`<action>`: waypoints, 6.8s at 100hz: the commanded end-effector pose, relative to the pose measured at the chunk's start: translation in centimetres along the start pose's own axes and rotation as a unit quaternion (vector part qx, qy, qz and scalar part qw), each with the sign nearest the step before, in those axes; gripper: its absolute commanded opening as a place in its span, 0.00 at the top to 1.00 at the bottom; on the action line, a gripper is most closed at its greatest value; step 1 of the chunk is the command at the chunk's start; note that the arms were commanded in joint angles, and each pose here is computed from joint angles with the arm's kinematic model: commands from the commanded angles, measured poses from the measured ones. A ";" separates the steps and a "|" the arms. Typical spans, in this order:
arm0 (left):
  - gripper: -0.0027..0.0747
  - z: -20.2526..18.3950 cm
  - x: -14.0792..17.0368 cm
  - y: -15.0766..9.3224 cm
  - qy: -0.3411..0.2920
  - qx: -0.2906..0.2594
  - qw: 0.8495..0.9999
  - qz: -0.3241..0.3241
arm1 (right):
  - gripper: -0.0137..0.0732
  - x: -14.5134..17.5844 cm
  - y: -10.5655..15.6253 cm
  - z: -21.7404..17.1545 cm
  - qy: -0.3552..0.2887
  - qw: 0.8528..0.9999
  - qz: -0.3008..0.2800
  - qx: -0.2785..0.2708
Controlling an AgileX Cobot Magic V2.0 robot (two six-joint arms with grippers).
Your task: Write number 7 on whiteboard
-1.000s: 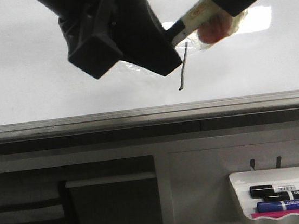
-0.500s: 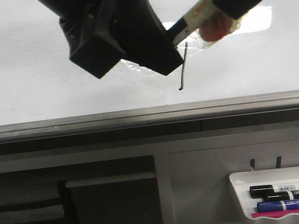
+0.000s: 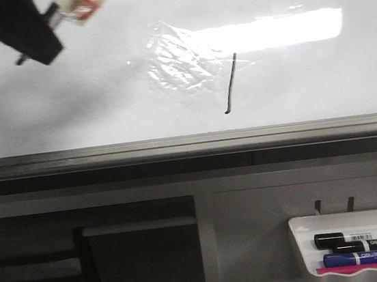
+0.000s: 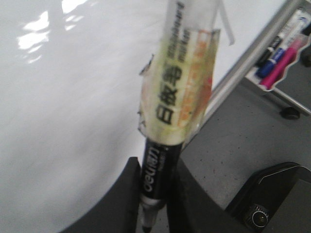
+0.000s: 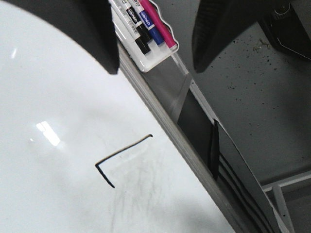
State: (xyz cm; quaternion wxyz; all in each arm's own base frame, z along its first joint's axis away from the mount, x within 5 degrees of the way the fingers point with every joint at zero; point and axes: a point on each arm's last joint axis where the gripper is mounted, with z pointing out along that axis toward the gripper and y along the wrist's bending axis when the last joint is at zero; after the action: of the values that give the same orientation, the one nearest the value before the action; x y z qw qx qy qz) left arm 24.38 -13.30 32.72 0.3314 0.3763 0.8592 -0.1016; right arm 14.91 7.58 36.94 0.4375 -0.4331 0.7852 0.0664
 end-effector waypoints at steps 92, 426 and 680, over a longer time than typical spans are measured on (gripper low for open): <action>0.99 0.1 7.4 9.3 -0.106 -0.187 0.925 -0.312 | 0.48 -0.8 -0.4 -1.1 -0.028 0.999 0.035 0.015; 0.99 -9.7 22.0 -6.0 -0.420 -0.301 0.839 -0.169 | 0.93 7.0 2.5 -3.4 -0.178 0.942 0.215 0.188; 0.99 -5.9 24.6 -5.4 -0.445 -0.325 0.818 -0.164 | 0.93 19.6 7.0 0.9 -0.262 0.867 0.225 0.359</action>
State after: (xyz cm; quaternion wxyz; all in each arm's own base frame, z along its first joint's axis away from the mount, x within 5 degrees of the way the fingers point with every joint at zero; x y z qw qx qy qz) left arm 5.57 -0.35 21.27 0.7356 0.0196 0.6767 -0.0240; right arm 5.59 0.18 20.07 0.6999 -0.0251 0.7138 -0.0041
